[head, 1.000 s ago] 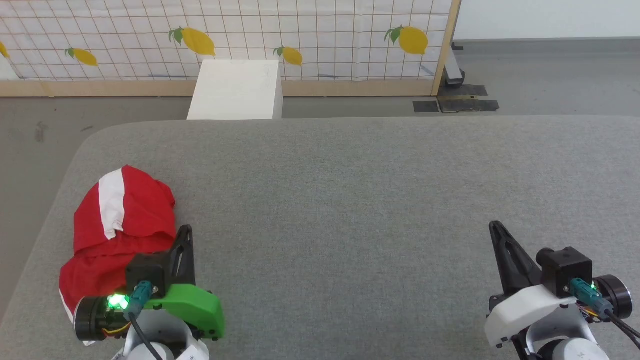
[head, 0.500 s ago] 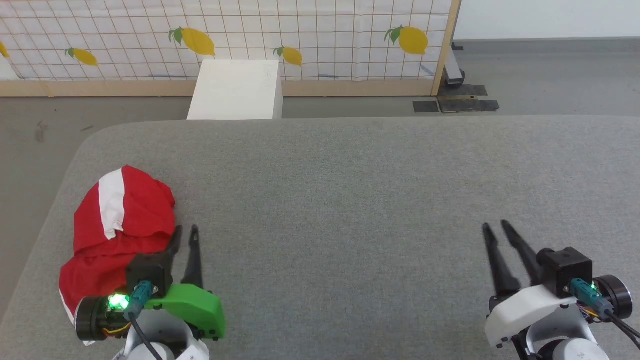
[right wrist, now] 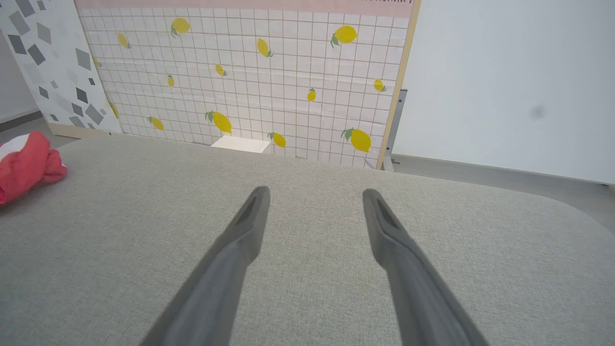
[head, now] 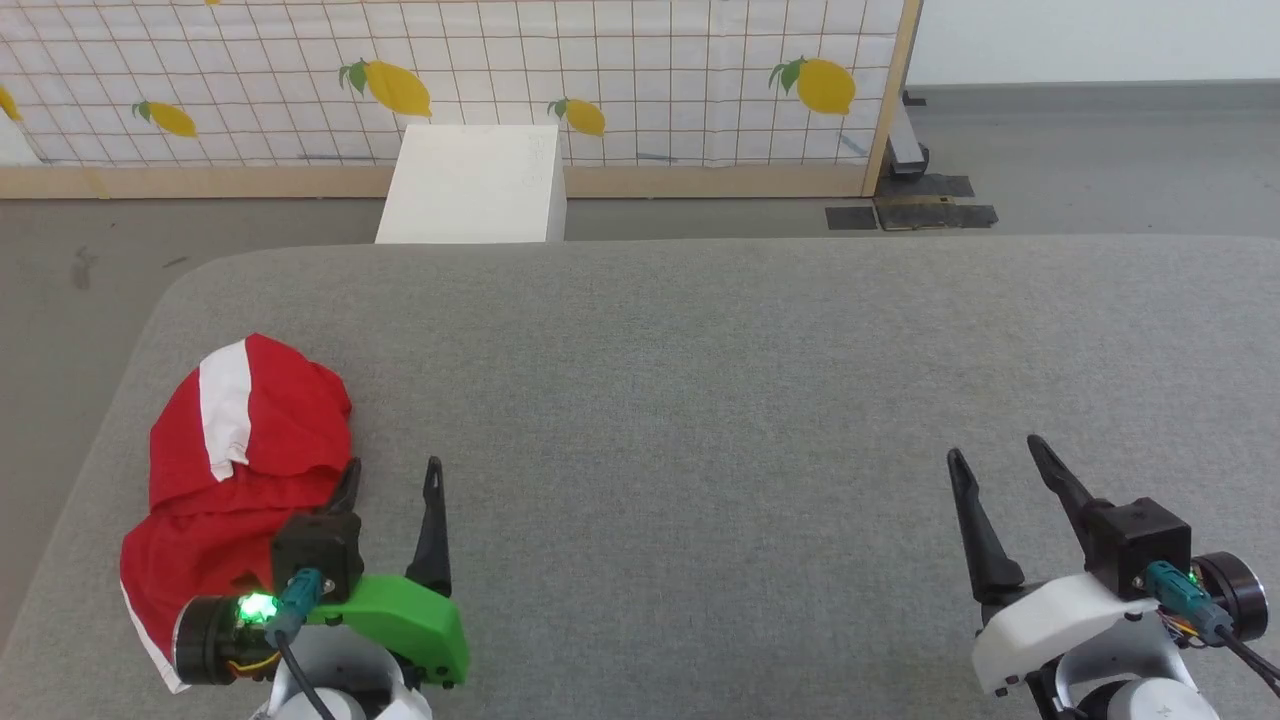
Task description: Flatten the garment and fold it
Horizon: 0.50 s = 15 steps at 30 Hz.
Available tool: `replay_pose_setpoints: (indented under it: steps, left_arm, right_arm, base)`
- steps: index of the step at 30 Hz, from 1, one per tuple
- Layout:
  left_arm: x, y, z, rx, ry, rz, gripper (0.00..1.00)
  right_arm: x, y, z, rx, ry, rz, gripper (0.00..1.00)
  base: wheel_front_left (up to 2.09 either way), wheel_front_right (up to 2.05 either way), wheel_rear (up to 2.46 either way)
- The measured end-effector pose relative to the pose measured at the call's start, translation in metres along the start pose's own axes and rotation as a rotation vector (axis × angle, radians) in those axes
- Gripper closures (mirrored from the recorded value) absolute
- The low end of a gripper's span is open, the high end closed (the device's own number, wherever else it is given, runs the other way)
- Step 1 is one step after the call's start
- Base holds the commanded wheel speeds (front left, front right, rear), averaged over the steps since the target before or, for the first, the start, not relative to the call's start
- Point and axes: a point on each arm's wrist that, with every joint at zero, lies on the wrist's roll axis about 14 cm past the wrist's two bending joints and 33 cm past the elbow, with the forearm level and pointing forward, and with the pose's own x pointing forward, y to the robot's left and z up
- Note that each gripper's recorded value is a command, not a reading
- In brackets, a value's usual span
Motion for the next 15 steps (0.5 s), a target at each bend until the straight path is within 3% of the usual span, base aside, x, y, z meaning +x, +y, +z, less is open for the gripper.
replay_pose_setpoints:
  steps: [15]
  left_arm:
    - [-0.0006,-0.0046,-0.0031,-0.020,-0.006,-0.007,0.00]
  right_arm:
    - [-0.0007,0.0002,0.0008,0.003,-0.019,0.000,0.00]
  base:
    - [0.00,0.00,0.00]
